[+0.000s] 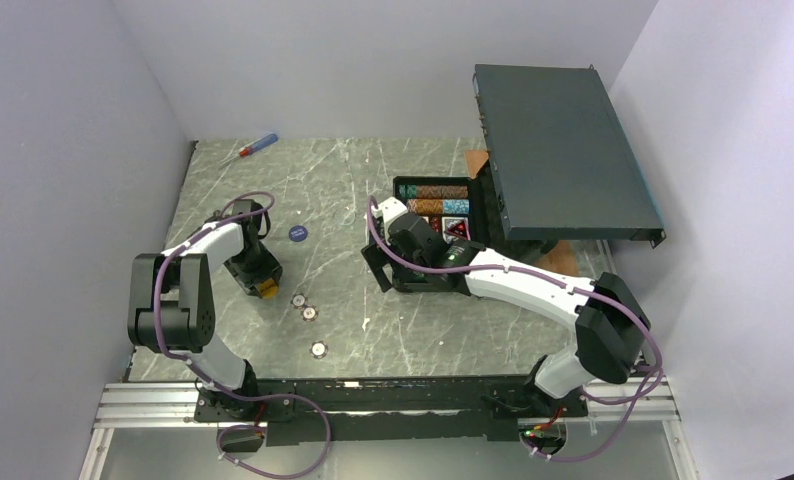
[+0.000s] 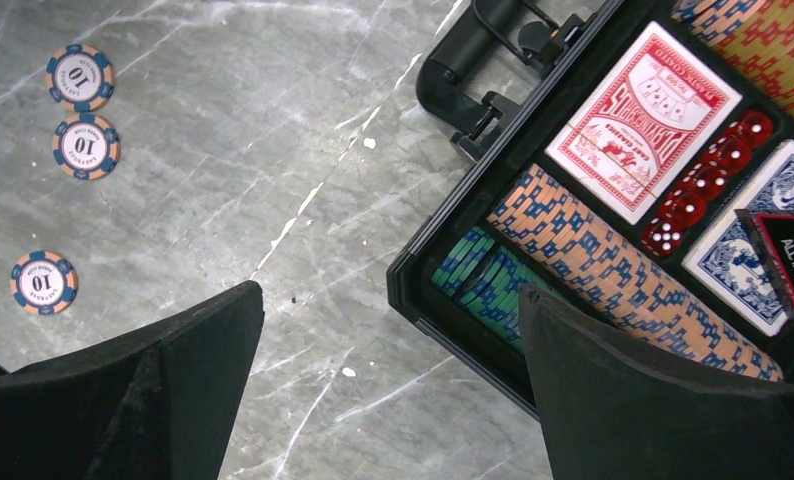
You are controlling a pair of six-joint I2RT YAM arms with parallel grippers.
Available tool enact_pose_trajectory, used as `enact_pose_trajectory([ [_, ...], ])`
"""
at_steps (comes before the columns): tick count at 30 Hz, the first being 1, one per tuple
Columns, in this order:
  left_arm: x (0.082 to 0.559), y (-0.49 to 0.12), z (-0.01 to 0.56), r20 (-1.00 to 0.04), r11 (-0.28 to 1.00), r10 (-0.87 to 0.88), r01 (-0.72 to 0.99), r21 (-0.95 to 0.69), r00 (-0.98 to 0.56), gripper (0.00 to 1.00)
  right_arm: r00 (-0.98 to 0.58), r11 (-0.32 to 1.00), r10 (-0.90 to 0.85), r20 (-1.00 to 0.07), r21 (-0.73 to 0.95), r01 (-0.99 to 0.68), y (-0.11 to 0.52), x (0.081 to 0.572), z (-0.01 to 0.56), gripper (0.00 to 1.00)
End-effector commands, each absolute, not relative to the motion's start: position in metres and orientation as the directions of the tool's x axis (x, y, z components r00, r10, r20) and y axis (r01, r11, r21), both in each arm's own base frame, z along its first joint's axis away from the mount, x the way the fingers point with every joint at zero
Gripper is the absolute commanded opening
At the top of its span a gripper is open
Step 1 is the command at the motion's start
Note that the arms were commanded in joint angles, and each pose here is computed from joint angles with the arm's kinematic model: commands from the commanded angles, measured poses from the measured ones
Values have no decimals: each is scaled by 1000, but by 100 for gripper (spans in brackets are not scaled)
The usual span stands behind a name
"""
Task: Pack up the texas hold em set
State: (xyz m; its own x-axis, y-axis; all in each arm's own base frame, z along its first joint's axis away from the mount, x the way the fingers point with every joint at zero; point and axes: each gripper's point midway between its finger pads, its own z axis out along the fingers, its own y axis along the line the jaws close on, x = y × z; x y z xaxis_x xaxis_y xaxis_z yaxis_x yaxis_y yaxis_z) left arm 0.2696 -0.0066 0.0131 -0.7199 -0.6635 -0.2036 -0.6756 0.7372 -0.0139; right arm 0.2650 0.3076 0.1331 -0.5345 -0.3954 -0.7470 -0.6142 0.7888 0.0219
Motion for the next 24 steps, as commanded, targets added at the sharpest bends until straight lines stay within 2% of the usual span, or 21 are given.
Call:
enact_pose_trajectory([
  [1, 268, -1, 4, -209, 747, -648, -665, 14, -733, 51, -465, 811, -307, -830, 27, -584, 305, 275, 173, 100],
  [17, 279, 0, 34, -292, 773, -609, -634, -11, -738, 46, -457, 825, -266, -849, 45, -564, 296, 281, 181, 100],
  [24, 299, -31, 71, -401, 870, -465, -492, -39, -789, 46, -426, 841, -221, -877, 50, -539, 285, 281, 196, 100],
])
